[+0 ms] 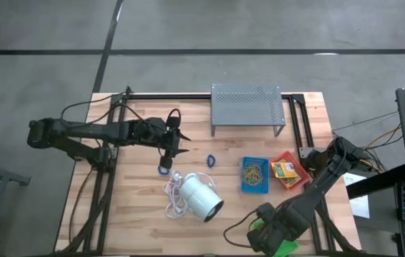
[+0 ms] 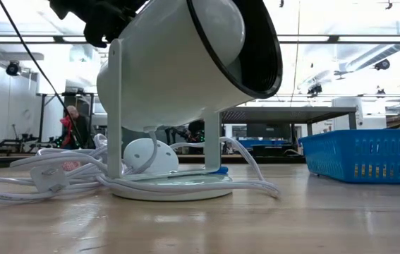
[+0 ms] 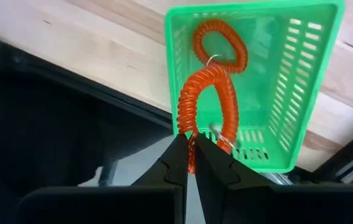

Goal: Pick & Place Office Desk Supplies
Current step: Put the orange spring keychain into the green bin

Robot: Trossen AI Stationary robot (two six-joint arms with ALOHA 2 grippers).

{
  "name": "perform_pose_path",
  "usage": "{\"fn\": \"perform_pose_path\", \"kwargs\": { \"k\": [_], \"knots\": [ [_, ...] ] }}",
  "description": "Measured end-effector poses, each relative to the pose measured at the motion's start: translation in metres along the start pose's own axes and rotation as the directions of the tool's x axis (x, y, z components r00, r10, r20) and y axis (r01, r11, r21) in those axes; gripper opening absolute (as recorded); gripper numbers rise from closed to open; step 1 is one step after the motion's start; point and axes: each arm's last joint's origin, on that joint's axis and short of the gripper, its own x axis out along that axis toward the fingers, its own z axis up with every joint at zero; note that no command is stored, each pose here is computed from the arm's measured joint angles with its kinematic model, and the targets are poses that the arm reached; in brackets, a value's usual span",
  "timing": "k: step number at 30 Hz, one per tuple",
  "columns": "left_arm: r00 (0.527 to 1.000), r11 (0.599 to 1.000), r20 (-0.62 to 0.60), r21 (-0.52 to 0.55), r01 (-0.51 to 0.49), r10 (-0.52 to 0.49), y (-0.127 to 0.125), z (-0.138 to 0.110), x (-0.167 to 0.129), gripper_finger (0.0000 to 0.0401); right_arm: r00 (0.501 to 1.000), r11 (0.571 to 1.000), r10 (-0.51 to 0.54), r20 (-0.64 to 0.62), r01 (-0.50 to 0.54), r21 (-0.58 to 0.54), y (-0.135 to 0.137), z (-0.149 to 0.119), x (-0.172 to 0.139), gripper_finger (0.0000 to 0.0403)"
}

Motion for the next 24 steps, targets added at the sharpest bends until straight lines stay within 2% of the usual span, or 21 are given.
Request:
{"fn": "perform_pose_path", "kwargs": {
  "k": [8, 16, 22, 24],
  "knots": [
    [1.000, 1.000, -0.004, 0.002, -0.007, 0.007, 0.000, 0.000, 0.000, 0.0184, 0.993, 0.991, -0.105, 0.054, 0.109, -0.076, -0.008, -0.007, 0.017, 0.0013],
    [1.000, 1.000, -0.004, 0.002, -0.007, 0.007, 0.000, 0.000, 0.000, 0.0184, 0.990, 0.979, -0.124, 0.064, 0.133, -0.157, -0.005, -0.011, 0.035, 0.0013],
    [1.000, 1.000, -0.004, 0.002, -0.007, 0.007, 0.000, 0.000, 0.000, 0.0184, 0.986, 0.936, -0.143, 0.083, 0.162, -0.311, -0.001, -0.010, 0.051, 0.0013],
    [1.000, 1.000, -0.004, 0.002, -0.007, 0.007, 0.000, 0.000, 0.000, 0.0184, 0.984, 0.928, -0.148, 0.094, 0.171, -0.330, 0.000, -0.009, 0.054, 0.0013]
  ]
}}
